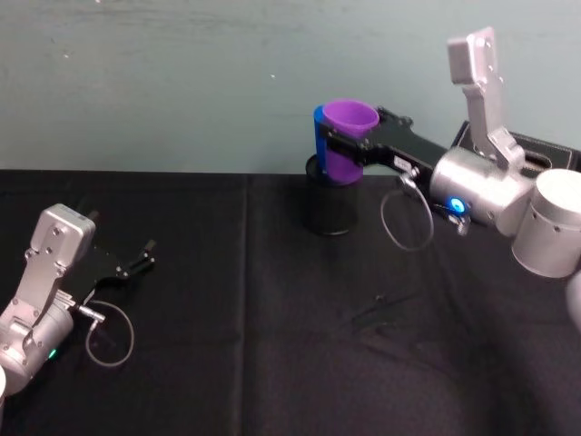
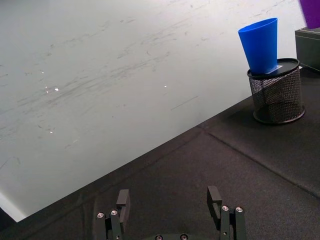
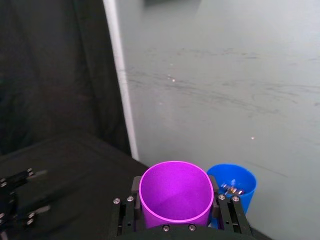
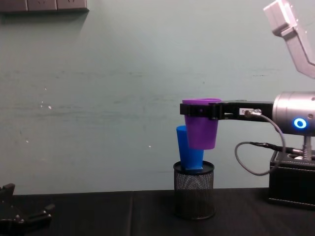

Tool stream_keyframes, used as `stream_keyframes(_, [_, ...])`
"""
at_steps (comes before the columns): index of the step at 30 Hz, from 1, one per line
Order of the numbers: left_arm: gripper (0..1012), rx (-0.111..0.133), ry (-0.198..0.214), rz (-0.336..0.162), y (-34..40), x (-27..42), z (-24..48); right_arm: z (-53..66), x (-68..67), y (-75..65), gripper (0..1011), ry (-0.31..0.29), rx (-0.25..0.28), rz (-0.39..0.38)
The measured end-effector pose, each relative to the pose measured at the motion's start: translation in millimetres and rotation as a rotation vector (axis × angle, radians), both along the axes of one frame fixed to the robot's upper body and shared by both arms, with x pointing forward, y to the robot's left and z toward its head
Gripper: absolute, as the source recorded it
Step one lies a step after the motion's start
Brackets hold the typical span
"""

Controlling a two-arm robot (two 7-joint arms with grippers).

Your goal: Pick up one cup with a gripper and tap it against the other cup.

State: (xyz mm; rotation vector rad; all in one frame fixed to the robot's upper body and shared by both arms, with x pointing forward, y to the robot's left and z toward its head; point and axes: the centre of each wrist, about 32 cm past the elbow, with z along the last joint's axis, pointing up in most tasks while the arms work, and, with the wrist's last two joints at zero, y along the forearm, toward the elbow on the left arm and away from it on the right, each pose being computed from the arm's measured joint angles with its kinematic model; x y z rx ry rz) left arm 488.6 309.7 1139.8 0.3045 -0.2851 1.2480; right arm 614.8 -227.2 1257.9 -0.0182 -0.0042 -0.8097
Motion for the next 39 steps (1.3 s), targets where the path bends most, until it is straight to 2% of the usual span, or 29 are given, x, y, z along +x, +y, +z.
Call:
stream_keyframes(9, [1011,0.0,0.0,0.0,0.0,0.0,0.0,-2.4,-22.0,-13.6,748,-0.001,0.007,0.053])
stream_keyframes(18, [1011,0.0,0.0,0.0,0.0,0.0,0.0,-11.5,-41.8,-36.6,748,-0.001,0.008,0.137])
stream_keyframes(28, [1011,0.0,0.0,0.0,0.0,0.0,0.0,-24.4,-51.6,-49.5,748,0.005,0.007,0.182])
stream_keyframes(39, [1011,0.0,0.0,0.0,0.0,0.0,0.0,-30.7,-53.6,-49.2,748,0.005,-0.006,0.214])
